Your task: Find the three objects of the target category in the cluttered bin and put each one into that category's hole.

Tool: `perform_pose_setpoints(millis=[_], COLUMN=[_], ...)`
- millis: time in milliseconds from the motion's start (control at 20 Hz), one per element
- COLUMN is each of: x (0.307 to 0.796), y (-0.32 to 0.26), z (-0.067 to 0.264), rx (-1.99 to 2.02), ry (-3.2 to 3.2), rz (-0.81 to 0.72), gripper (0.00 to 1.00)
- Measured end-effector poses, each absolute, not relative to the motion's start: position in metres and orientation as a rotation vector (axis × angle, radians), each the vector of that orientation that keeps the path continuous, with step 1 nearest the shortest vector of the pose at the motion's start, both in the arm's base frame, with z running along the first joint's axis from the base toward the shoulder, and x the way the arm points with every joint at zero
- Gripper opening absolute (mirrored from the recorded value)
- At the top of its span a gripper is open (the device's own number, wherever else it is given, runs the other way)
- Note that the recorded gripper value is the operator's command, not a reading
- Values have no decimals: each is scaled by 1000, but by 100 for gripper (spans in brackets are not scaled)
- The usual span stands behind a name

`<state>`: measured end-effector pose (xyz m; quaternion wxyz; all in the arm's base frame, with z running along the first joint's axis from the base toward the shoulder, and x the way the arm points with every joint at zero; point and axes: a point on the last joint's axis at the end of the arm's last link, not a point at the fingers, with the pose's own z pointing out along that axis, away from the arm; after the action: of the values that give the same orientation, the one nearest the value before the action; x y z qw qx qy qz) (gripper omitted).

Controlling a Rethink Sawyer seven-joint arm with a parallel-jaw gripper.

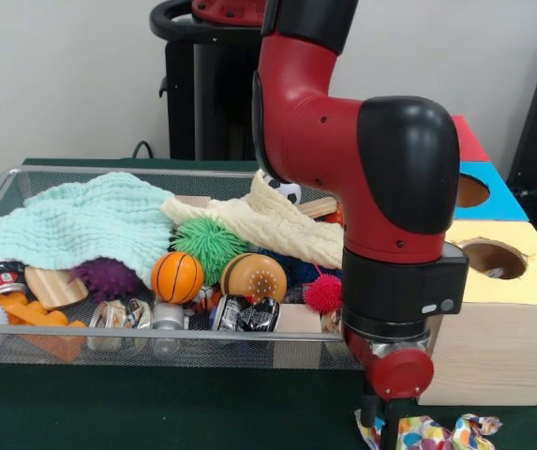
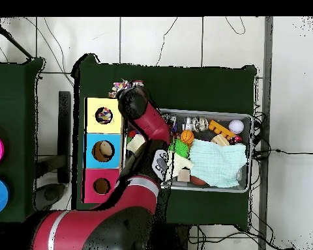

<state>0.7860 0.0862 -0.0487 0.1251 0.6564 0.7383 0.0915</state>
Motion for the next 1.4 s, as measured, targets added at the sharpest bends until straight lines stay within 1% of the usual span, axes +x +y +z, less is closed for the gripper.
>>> perform_pose_setpoints(millis=[450,1350,1400], x=[781,779,779], y=[111,106,106], z=[-46,-47,-47], rx=[1877,1913,1913], ry=[2195,2158,2158], rz=[257,240,240], gripper=[100,100,0])
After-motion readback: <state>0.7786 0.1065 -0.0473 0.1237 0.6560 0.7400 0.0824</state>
